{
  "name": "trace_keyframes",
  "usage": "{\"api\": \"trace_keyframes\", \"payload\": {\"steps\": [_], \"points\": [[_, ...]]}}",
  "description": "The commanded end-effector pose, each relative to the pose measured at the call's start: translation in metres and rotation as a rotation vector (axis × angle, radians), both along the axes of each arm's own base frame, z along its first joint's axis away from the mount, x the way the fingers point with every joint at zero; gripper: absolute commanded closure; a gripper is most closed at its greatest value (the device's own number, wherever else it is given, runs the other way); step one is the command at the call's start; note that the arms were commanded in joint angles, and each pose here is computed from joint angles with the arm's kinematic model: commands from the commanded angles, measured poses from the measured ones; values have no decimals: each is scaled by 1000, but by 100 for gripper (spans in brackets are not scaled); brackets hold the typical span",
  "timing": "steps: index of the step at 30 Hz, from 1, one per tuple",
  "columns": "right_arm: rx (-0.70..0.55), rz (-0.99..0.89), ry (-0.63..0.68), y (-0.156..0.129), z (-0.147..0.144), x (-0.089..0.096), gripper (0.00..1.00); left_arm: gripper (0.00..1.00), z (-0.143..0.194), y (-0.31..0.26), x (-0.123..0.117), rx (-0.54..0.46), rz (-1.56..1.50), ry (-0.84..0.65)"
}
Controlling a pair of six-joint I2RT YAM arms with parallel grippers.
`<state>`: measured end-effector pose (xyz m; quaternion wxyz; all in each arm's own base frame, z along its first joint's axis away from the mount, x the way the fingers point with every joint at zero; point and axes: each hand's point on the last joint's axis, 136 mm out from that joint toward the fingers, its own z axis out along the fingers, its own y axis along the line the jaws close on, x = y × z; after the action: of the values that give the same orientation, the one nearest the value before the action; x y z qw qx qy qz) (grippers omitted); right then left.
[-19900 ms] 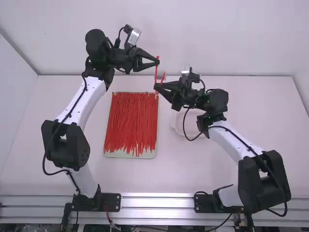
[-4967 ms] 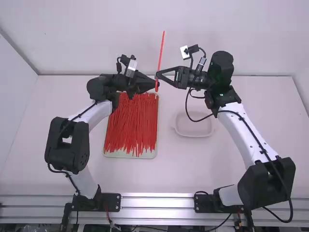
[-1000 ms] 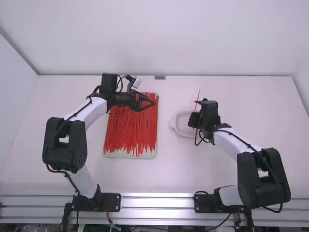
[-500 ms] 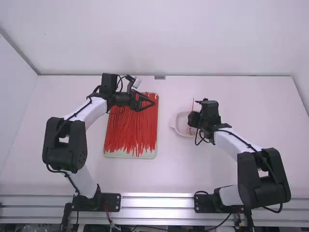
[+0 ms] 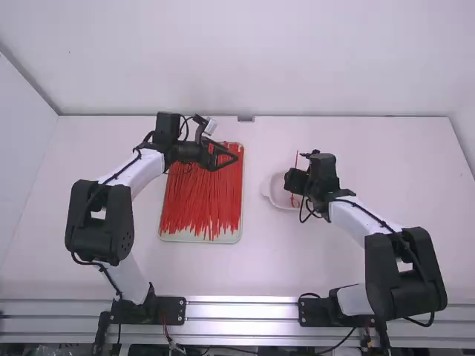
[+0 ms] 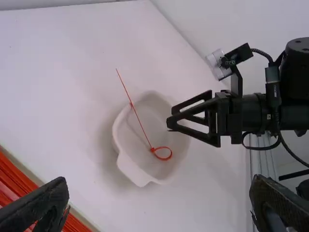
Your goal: Fasten the cable tie
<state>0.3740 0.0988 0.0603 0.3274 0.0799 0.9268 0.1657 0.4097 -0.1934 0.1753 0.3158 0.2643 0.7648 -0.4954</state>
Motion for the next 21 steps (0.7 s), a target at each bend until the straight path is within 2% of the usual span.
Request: {"api": "trace_keyframes", "payload": {"steps": [1, 8, 10, 13, 15, 21], "points": [[16, -2, -36, 2, 19, 9, 23, 1, 7, -3, 1, -8, -17, -26], [-1, 3, -6, 3, 37, 15, 14, 1, 14, -1, 3, -8, -6, -51], [-5, 11, -6, 4, 44, 18, 12, 1, 16, 2, 7, 20, 33, -56], [-20, 22, -9, 4, 54, 21, 2, 1, 21, 13, 11, 73, 100, -69], [-32, 31, -17, 4, 61, 21, 2, 1, 29, 15, 6, 90, 103, -87], [-103, 63, -129, 12, 100, 12, 2, 1, 50, 45, -3, 236, 270, -91]]}}
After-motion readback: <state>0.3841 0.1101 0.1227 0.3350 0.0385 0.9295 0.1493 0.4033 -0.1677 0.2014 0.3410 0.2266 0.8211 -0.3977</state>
